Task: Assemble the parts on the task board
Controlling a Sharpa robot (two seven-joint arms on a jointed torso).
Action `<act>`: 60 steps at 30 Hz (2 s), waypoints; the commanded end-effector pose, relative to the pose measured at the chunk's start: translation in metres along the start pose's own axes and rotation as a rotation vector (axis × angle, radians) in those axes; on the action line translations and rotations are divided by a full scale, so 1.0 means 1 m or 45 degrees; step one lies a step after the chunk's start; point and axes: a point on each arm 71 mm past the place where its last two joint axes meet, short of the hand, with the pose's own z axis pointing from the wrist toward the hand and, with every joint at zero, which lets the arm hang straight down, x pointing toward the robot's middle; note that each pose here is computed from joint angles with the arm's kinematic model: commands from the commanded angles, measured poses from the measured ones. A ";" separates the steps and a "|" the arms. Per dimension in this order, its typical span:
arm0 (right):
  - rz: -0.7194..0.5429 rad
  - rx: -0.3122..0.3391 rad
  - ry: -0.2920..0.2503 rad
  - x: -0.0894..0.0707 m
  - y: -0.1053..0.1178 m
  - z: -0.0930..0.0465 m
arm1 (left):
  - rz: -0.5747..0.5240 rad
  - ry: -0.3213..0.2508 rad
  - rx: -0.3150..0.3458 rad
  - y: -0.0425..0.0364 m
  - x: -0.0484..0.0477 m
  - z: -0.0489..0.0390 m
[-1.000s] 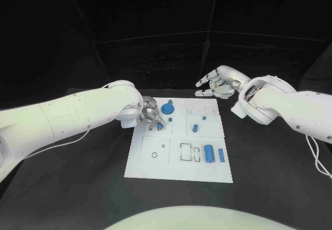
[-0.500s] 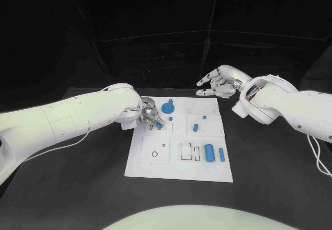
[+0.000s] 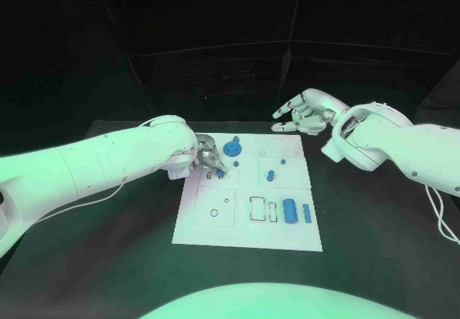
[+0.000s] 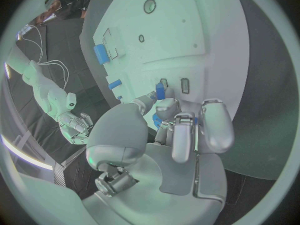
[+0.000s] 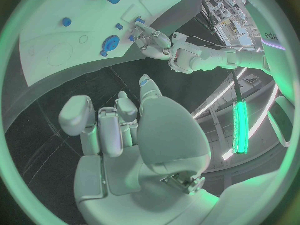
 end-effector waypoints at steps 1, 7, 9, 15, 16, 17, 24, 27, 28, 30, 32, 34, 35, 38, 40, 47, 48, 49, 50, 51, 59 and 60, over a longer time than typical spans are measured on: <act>0.002 -0.003 0.006 -0.001 0.001 0.000 | 0.041 0.030 -0.026 0.0028 0.0033 0.0005; 0.002 -0.003 0.008 -0.001 0.001 0.000 | 0.057 0.041 -0.032 0.0050 0.0039 -0.0003; 0.002 -0.003 0.009 -0.001 0.001 0.001 | 0.059 0.043 -0.035 0.0059 0.0040 -0.0006; 0.002 -0.004 0.010 -0.001 0.001 0.001 | 0.054 0.034 -0.044 0.0090 0.0024 -0.0005; 0.002 -0.004 0.010 0.000 0.001 0.001 | 0.054 0.033 -0.045 0.0093 0.0023 -0.0005; 0.002 -0.005 0.010 0.000 0.001 0.001 | 0.054 0.034 -0.045 0.0095 0.0022 -0.0005; 0.002 -0.006 0.012 0.000 0.001 0.001 | 0.062 0.046 -0.043 0.0078 0.0035 -0.0004; 0.002 -0.007 0.013 0.000 0.001 0.002 | 0.069 0.055 -0.039 0.0058 0.0045 -0.0001; 0.003 -0.008 0.013 0.000 0.001 0.002 | 0.070 0.056 -0.038 0.0052 0.0048 0.0000; 0.003 -0.008 0.014 0.000 0.001 0.002 | 0.072 0.058 -0.037 0.0045 0.0050 0.0001; 0.003 -0.009 0.014 0.000 0.001 0.002 | 0.073 0.060 -0.037 0.0039 0.0052 0.0003; 0.003 -0.009 0.014 0.000 0.001 0.002 | 0.074 0.061 -0.038 0.0038 0.0051 0.0006; 0.003 -0.009 0.014 0.000 0.001 0.002 | 0.075 0.062 -0.038 0.0038 0.0050 0.0008; 0.003 -0.009 0.014 0.001 0.002 0.002 | 0.079 0.070 -0.042 0.0037 0.0052 0.0012; 0.003 -0.009 0.016 0.001 0.002 0.002 | 0.083 0.077 -0.045 0.0035 0.0054 0.0015; 0.003 -0.010 0.019 0.001 0.002 0.003 | 0.088 0.084 -0.051 0.0016 0.0050 0.0035; 0.003 -0.010 0.020 0.002 0.002 0.003 | 0.088 0.083 -0.052 0.0014 0.0047 0.0039; 0.003 -0.010 0.020 0.002 0.002 0.003 | 0.088 0.083 -0.052 0.0013 0.0046 0.0040; 0.003 -0.010 0.020 0.002 0.002 0.003 | 0.087 0.081 -0.053 0.0012 0.0044 0.0042; 0.003 -0.010 0.020 0.002 0.002 0.003 | 0.086 0.079 -0.054 0.0011 0.0040 0.0046; 0.004 -0.009 0.021 0.002 0.003 0.004 | 0.083 0.072 -0.059 0.0001 0.0025 0.0065; 0.004 -0.009 0.021 0.002 0.003 0.004 | 0.083 0.072 -0.059 -0.0001 0.0024 0.0066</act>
